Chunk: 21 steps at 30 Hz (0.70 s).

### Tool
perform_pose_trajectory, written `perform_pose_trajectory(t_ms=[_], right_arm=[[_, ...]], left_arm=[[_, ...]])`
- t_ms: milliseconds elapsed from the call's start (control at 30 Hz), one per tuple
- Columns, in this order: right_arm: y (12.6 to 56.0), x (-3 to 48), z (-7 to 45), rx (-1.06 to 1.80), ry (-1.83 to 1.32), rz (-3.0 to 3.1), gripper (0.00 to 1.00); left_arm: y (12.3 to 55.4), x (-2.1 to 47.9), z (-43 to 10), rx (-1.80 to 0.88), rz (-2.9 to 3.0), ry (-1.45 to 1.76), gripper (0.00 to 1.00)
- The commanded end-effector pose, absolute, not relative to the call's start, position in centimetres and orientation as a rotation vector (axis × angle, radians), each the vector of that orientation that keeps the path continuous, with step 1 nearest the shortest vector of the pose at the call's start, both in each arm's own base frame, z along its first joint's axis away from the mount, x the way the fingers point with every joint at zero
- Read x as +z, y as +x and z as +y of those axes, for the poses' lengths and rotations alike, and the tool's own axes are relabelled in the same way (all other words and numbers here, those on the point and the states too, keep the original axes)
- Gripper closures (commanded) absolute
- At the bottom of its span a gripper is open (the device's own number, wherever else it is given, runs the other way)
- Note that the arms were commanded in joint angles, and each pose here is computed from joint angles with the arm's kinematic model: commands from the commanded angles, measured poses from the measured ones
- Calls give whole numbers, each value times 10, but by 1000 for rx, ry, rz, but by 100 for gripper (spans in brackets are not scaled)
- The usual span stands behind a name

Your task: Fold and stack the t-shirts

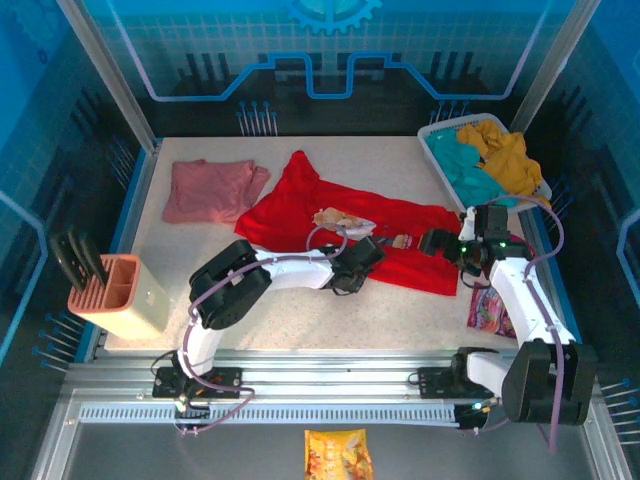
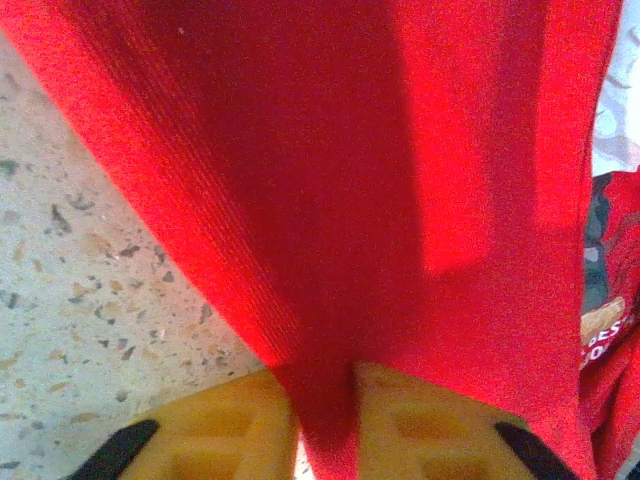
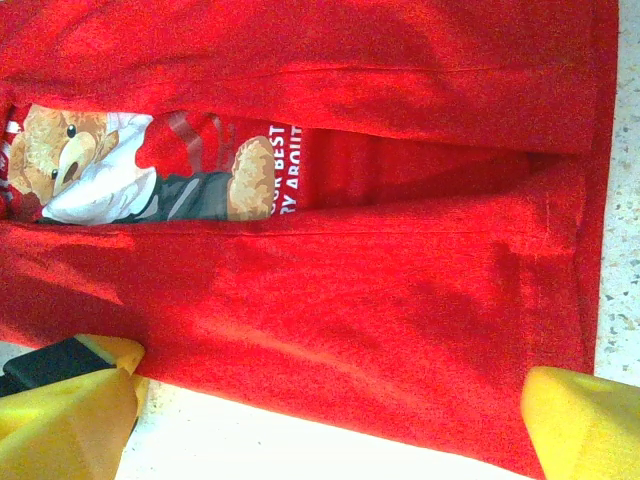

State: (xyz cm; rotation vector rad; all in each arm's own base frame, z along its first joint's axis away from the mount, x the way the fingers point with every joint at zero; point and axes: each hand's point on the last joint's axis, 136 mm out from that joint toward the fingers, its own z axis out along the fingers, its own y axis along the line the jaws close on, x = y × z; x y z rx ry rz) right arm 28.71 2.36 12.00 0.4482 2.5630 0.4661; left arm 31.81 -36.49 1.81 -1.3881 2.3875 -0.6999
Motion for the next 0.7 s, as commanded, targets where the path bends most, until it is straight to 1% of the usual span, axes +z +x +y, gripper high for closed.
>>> perform_pose_trajectory(t_ms=[0,67,167,467,567,667], right_arm=[[284,117,22,477,445,2572,0],[284,118,22,473,446,2573,0],[284,118,21,471,445,2572,0],[286,120,24,496,437,2573,0],[285,121,23,493,434,2579,0],[284,122,24,492,426,2588,0]], left_arm=[[346,5,-356,-681,2356,-1352,88],[348,8,-357,-689,2393,-1286,91],[342,7,-355,-682,2467,-1207,100],[300,-14,-339,-681,2755,-956,100],[285,-15,-331,-647,2852,-836,100],[269,-10,-316,-635,2872,-785,100]])
